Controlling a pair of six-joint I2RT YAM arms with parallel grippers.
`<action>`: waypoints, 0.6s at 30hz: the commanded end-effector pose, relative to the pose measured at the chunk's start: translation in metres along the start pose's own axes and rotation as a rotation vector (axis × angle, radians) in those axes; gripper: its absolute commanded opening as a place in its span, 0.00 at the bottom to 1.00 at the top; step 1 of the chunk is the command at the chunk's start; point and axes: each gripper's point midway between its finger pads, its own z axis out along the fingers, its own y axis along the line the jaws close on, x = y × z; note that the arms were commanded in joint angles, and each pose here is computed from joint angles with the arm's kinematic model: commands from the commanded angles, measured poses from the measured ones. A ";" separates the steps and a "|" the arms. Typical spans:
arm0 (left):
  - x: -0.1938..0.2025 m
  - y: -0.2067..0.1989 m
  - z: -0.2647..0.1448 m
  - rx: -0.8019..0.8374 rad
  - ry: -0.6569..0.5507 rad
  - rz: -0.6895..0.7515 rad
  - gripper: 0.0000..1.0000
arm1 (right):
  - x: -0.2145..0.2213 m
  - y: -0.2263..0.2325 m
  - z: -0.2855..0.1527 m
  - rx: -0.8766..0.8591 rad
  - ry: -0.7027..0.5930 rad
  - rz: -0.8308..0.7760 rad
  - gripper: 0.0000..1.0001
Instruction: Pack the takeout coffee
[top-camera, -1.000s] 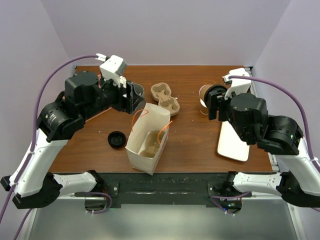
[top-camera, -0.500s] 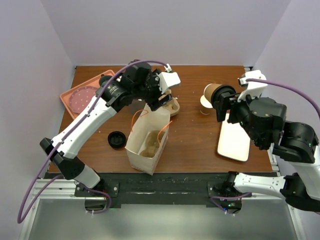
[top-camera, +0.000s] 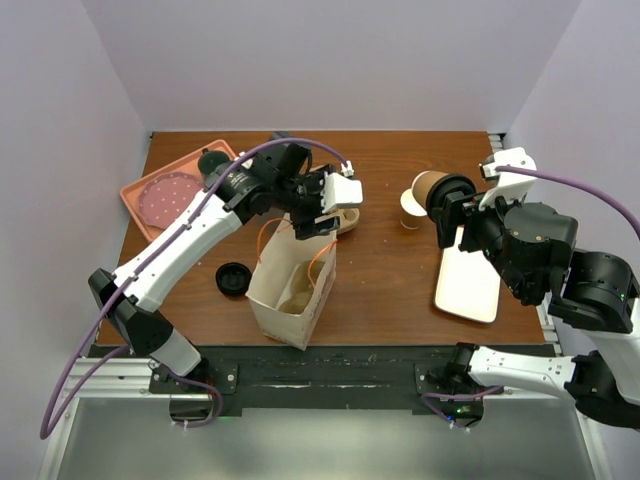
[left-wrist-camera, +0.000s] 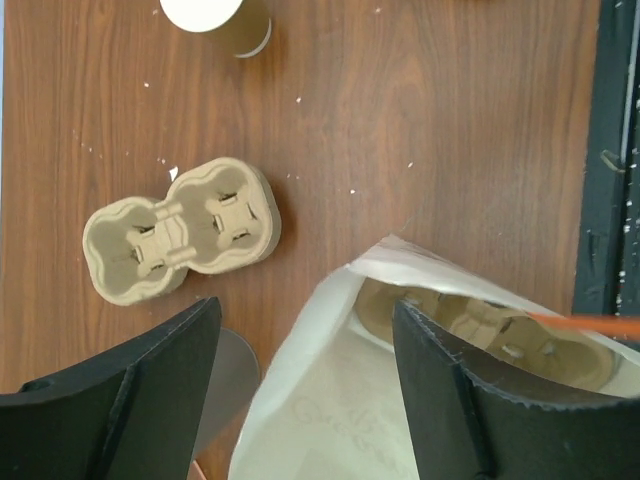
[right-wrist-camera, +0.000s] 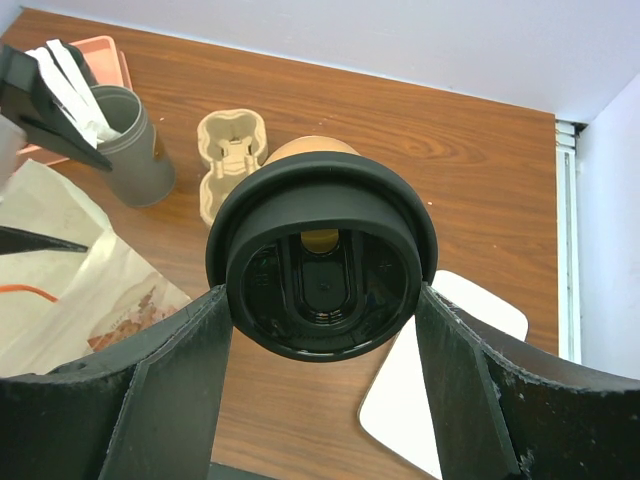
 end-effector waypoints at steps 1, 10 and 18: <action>-0.001 0.021 0.003 -0.077 -0.007 0.076 0.73 | -0.010 0.001 0.003 0.007 -0.037 0.025 0.15; 0.011 0.014 0.009 -0.041 0.030 0.064 0.56 | -0.013 0.003 0.005 0.010 -0.047 0.027 0.15; 0.018 -0.005 0.002 0.006 0.040 -0.022 0.24 | -0.011 0.009 0.009 0.000 -0.055 0.043 0.15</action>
